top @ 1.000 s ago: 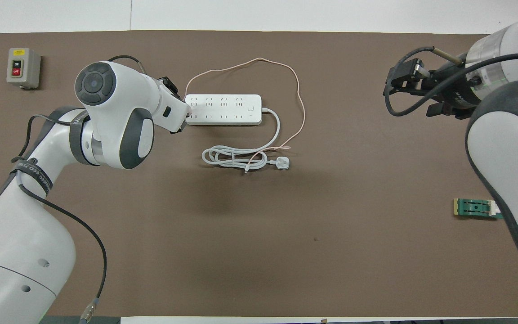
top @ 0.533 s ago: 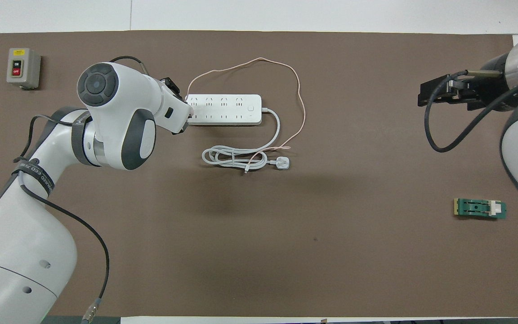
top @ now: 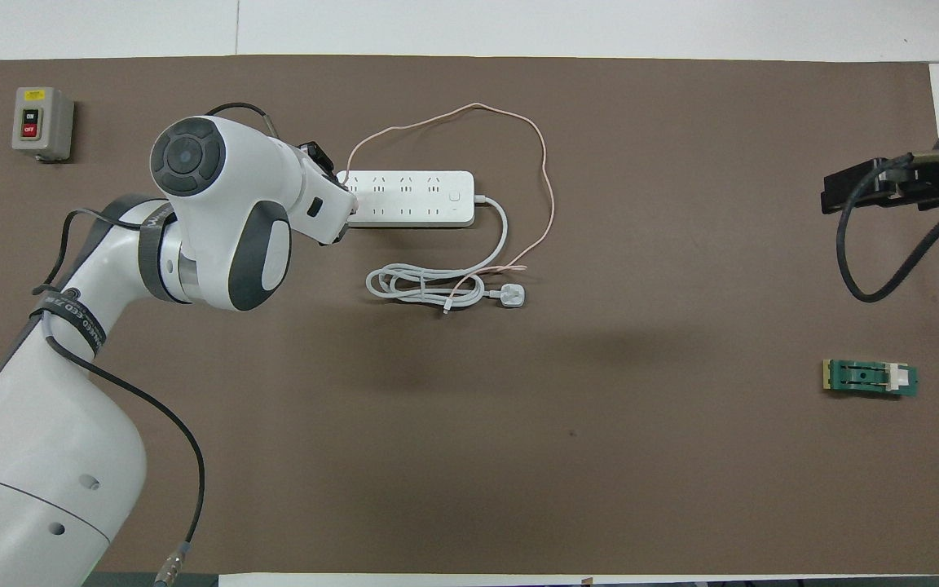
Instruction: Plug charger into power strip
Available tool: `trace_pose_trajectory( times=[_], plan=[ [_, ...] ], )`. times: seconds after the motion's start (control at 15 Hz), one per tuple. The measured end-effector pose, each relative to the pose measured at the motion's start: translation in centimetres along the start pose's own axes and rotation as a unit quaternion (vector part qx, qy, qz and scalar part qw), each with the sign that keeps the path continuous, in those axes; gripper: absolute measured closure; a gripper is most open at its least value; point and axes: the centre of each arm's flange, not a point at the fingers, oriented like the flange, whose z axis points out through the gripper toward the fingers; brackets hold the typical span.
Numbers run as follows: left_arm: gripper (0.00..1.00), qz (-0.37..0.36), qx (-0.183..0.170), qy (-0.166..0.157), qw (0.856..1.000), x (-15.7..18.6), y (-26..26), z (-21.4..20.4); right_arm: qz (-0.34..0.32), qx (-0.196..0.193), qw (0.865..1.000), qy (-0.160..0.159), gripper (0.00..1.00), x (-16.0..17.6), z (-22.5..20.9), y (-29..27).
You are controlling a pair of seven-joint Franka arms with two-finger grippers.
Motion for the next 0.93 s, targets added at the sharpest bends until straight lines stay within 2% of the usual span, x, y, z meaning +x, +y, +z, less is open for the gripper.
trace_pose_trajectory(
  times=[0.2,0.33,0.6,0.93],
  plan=[
    [0.68,0.002,0.003,0.002,1.000,0.3,0.1,0.1,0.004,0.000,0.999,-0.037,0.00,-1.8,-0.6,0.6],
    [0.68,0.003,0.007,0.004,1.000,0.4,0.2,0.1,0.007,0.000,0.999,-0.048,0.00,-2.3,-0.7,1.0],
    [0.68,0.002,0.010,0.003,1.000,0.2,0.1,0.3,0.015,0.000,0.998,-0.055,0.00,-2.5,-0.1,1.9],
    [0.68,0.016,0.016,-0.011,1.000,0.0,0.0,0.3,0.023,0.000,0.999,-0.043,0.00,-2.2,-0.1,2.8]
  ],
)
